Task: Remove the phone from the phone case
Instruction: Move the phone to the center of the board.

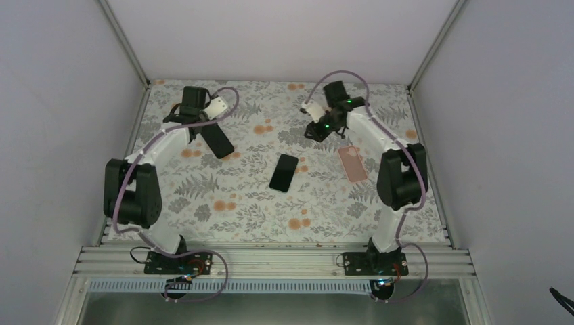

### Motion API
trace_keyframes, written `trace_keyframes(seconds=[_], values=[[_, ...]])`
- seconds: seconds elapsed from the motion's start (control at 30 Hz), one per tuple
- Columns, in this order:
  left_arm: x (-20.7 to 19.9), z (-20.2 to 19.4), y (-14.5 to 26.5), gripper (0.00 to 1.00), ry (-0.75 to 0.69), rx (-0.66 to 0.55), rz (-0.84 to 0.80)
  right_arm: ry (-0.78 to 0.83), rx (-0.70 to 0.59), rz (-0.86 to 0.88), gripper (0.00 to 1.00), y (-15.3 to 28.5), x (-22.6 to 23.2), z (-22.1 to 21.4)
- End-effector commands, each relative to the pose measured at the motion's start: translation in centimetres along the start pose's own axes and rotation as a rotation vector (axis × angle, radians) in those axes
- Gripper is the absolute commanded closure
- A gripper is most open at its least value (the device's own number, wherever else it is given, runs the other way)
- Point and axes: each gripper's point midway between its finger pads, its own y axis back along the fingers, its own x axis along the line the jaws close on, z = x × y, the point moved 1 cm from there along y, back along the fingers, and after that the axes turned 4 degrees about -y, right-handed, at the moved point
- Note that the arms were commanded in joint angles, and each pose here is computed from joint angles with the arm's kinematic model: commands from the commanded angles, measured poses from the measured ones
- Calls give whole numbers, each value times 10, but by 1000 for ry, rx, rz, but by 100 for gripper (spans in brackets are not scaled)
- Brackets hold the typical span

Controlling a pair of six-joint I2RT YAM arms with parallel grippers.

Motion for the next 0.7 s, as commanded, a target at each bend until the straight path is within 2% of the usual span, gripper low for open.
trace_keyframes(seconds=[0.0,0.07,0.1,0.37,0.53,0.67], values=[[2,-37,-43,85,86,93,8,40,-4,18,85,-26,25,23],[1,-50,-61,97,125,127,-4,58,10,34,94,-38,37,27],[4,-54,-69,98,145,138,-4,66,17,39,96,-41,42,29],[-1,-79,-119,98,221,194,-98,102,55,70,96,-59,70,30],[-16,-75,-132,98,229,190,-228,89,62,77,96,-59,71,27],[-17,-74,-140,98,234,206,-244,86,59,74,96,-58,72,26]])
